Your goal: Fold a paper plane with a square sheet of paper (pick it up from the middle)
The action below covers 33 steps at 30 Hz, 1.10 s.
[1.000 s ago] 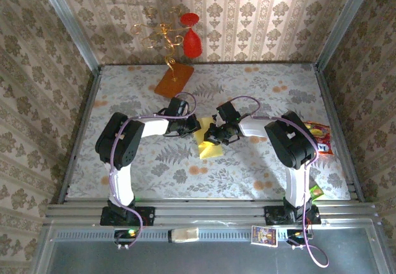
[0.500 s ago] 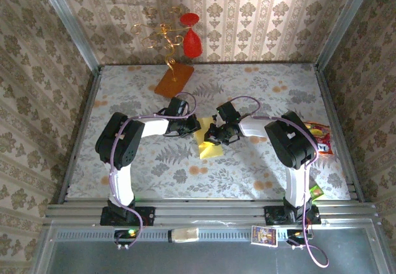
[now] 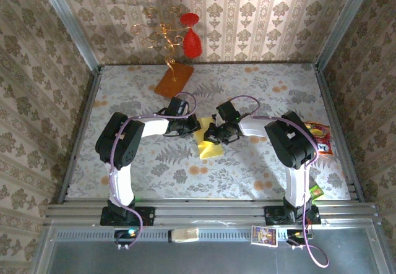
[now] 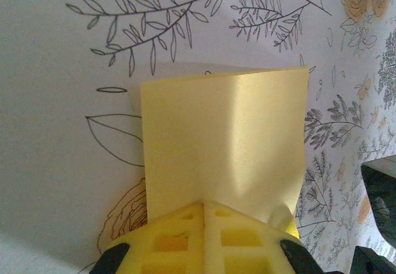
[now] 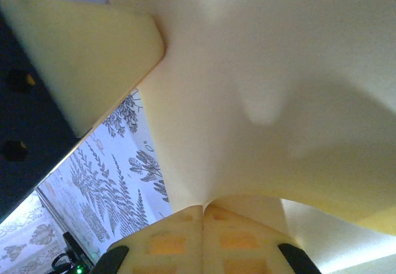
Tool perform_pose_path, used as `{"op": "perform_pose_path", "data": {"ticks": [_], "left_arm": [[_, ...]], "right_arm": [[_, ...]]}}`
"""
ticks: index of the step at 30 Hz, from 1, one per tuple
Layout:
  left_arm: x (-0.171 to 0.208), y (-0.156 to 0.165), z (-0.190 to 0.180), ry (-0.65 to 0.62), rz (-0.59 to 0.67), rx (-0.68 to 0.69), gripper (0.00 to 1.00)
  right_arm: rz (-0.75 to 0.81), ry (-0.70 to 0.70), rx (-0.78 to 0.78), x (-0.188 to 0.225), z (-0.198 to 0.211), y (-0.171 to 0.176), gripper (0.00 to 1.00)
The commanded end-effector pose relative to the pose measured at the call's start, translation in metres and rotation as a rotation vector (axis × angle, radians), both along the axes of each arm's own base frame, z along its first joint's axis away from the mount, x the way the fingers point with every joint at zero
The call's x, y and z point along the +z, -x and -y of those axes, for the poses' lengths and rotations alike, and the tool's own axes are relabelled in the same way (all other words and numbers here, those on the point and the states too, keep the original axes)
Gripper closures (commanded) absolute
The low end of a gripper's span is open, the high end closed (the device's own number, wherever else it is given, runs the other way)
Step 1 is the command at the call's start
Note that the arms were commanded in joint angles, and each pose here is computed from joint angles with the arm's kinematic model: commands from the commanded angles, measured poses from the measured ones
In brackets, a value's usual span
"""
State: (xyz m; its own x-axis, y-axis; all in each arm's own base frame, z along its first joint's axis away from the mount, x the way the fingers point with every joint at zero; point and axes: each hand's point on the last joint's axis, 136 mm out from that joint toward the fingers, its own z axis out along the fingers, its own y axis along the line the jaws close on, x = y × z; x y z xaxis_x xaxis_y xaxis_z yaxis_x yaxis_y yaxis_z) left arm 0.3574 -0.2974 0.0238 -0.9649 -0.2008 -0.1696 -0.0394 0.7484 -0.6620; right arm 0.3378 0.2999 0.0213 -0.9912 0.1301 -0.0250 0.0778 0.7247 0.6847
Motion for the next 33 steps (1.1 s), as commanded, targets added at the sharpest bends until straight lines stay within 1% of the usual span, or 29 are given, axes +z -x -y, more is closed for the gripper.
{"op": "perform_pose_path", "data": {"ticks": [1,16,22,28,33], "left_arm": [[-0.023,0.013,-0.002,-0.053,-0.061,-0.029,0.96],[-0.022,0.013,-0.003,-0.055,-0.061,-0.027,0.96],[-0.023,0.013,-0.004,-0.059,-0.063,-0.023,0.96],[-0.025,0.014,-0.006,-0.07,-0.064,-0.021,0.96],[-0.027,0.014,-0.006,-0.072,-0.069,-0.017,0.96]], "right_arm": [[-0.008,-0.013,0.031,-0.002,-0.005,0.001,0.97],[-0.037,0.054,0.006,-0.013,0.006,0.003,0.97],[-0.043,0.052,0.004,-0.014,0.006,0.004,0.97],[-0.023,0.019,0.015,-0.003,0.003,0.005,0.97],[-0.025,0.02,0.015,-0.002,0.004,0.007,0.97]]}}
